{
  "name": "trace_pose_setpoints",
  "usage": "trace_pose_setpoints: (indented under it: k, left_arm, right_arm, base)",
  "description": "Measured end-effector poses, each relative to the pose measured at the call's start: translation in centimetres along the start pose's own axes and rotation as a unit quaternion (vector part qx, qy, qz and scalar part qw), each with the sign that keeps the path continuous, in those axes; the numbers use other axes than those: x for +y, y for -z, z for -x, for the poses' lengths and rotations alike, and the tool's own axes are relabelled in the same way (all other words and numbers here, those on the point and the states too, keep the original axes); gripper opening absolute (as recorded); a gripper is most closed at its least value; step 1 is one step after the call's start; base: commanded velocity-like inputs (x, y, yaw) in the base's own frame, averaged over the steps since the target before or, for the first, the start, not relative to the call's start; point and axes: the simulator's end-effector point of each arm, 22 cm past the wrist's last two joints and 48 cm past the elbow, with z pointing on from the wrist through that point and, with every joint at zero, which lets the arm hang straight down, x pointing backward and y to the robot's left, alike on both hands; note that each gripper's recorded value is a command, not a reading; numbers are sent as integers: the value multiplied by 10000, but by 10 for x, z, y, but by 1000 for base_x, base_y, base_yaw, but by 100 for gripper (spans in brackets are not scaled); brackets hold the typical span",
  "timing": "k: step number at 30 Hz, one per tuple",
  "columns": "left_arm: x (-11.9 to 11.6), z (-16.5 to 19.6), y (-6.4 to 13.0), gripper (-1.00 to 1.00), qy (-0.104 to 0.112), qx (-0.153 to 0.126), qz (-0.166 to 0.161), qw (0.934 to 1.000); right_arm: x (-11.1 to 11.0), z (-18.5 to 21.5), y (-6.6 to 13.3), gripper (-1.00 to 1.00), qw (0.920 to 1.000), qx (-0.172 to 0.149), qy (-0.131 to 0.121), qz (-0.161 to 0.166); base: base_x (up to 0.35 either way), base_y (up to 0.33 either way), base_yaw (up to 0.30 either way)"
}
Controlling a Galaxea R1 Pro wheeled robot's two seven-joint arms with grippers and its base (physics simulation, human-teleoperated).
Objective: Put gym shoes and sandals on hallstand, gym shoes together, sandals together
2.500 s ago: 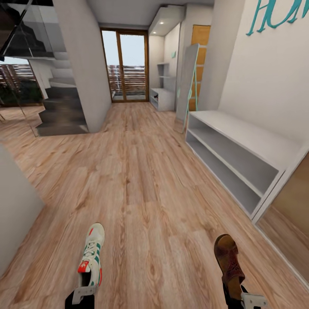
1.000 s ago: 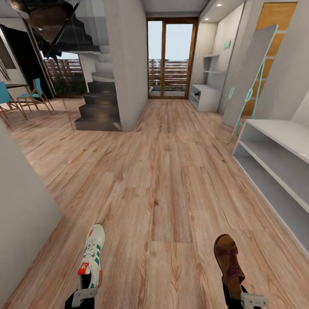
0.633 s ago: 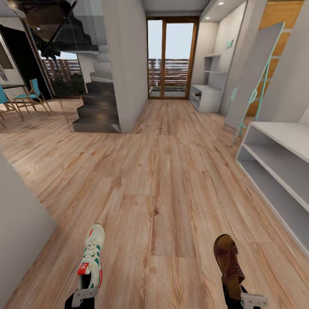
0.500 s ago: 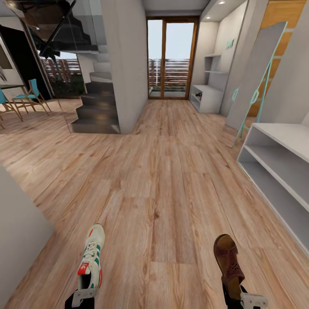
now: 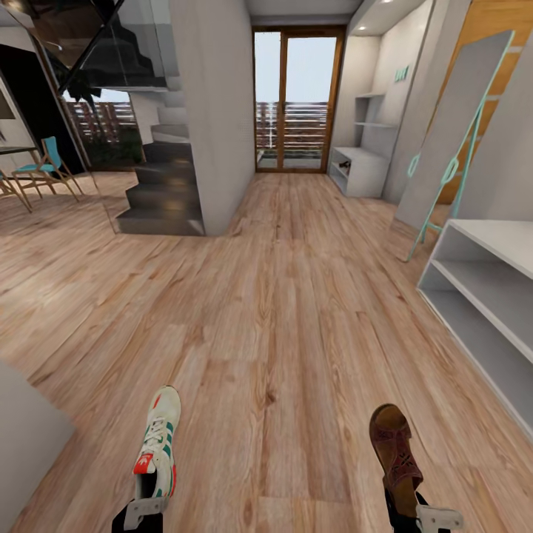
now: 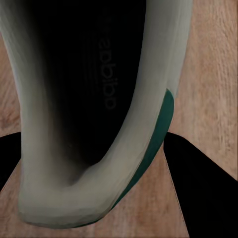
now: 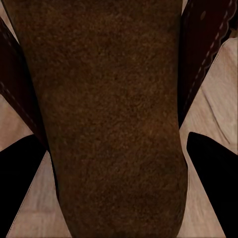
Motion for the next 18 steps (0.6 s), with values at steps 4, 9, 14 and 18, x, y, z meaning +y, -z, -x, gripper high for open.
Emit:
trace_pose_setpoints:
  k: [4,9,14,18]
  left_arm:
    - [0,0,0,-100,0,2,1,10000]
    - [0,0,0,-100,1,1,2,10000]
    - [1,0,0,-100,-3,1,2,10000]
    - [1,0,0,-100,-3,1,2,10000]
  right_arm:
    - [0,0,0,-100,10000,0,1,-5]
    - [0,0,0,-100,10000,-5,-2,-7]
    - [-1,0,0,-100,10000,-1,6,-7]
    - [-2,0,0,-100,10000,-1,12,-9]
  base:
    - [340,-1,0]
    - [338,-49,0]
    - [320,-105,0]
    - [311,-123,0]
